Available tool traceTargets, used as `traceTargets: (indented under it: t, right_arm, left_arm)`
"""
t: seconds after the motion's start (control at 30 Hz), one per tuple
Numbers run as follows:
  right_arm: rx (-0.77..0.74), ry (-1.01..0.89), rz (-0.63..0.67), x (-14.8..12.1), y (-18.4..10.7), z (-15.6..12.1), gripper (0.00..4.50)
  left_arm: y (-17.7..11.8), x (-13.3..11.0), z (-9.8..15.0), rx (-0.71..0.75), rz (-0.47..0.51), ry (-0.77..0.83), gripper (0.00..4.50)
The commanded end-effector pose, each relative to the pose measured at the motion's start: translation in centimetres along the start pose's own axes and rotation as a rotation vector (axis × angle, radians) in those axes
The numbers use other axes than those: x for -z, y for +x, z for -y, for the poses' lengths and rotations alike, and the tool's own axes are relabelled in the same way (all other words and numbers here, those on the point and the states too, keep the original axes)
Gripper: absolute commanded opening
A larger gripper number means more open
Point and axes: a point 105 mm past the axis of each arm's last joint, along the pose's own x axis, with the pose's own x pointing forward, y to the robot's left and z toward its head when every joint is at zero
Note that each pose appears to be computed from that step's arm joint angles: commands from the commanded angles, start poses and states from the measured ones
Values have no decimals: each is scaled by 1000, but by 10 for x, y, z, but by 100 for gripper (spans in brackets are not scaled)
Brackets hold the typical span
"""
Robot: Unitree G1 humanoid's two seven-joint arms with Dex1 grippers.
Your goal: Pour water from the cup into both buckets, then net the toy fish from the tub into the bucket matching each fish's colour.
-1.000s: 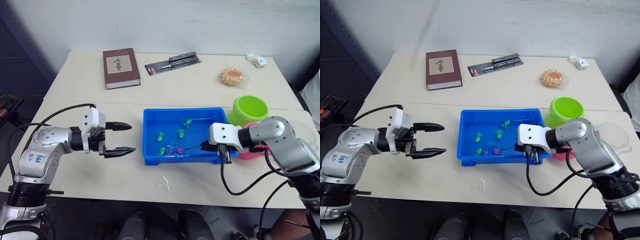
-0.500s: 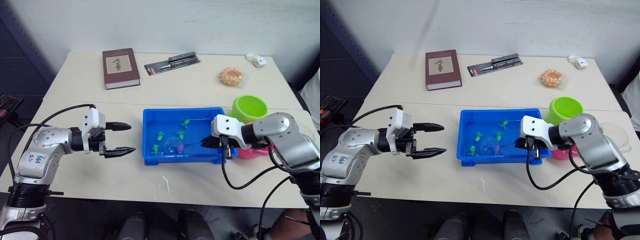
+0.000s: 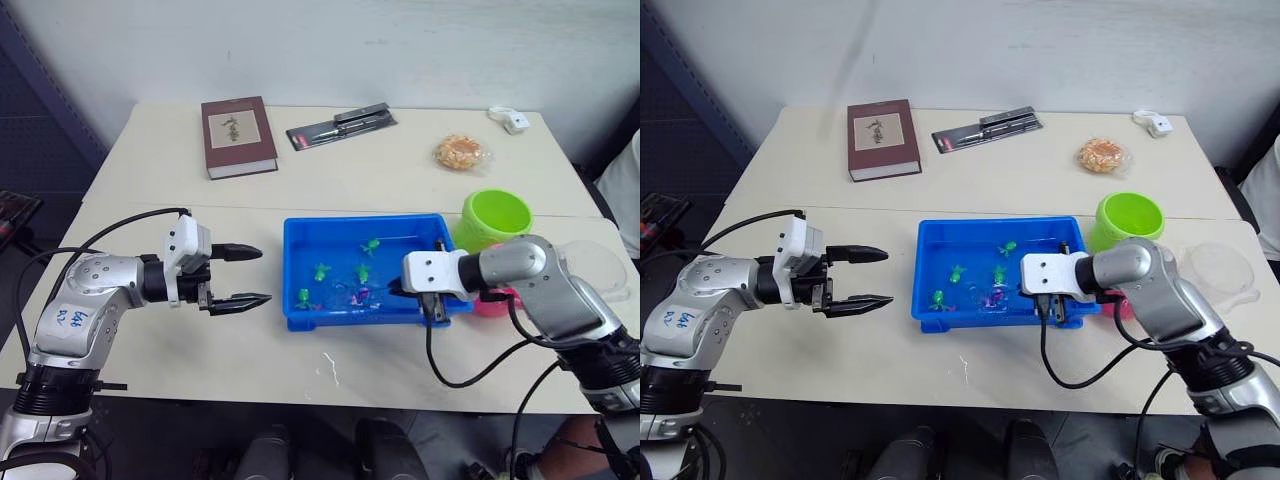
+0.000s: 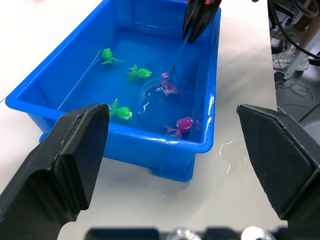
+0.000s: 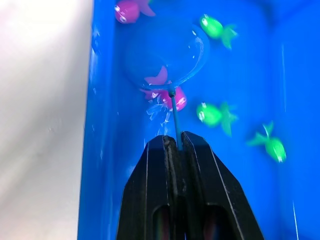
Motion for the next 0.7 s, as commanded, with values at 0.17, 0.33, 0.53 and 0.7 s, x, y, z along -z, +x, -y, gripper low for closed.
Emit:
traceTargets:
  t: [0.17,0.33,0.53,0.7]
  right_arm:
    - [-20,-80,-21,-15,3,8,0]
    - [-51,-81,-1,-23,9,4,0]
    - [-92,1,36,-29,5,0,0]
    - [-106,108,57,-30,-7,5,0]
  left_arm:
    - [-7,-10,2,-8,7,39,439]
    - [-8,-10,2,-13,6,37,439]
    - [-8,-10,1,-19,7,40,439]
    - [-9,-10,1,-21,7,41,439]
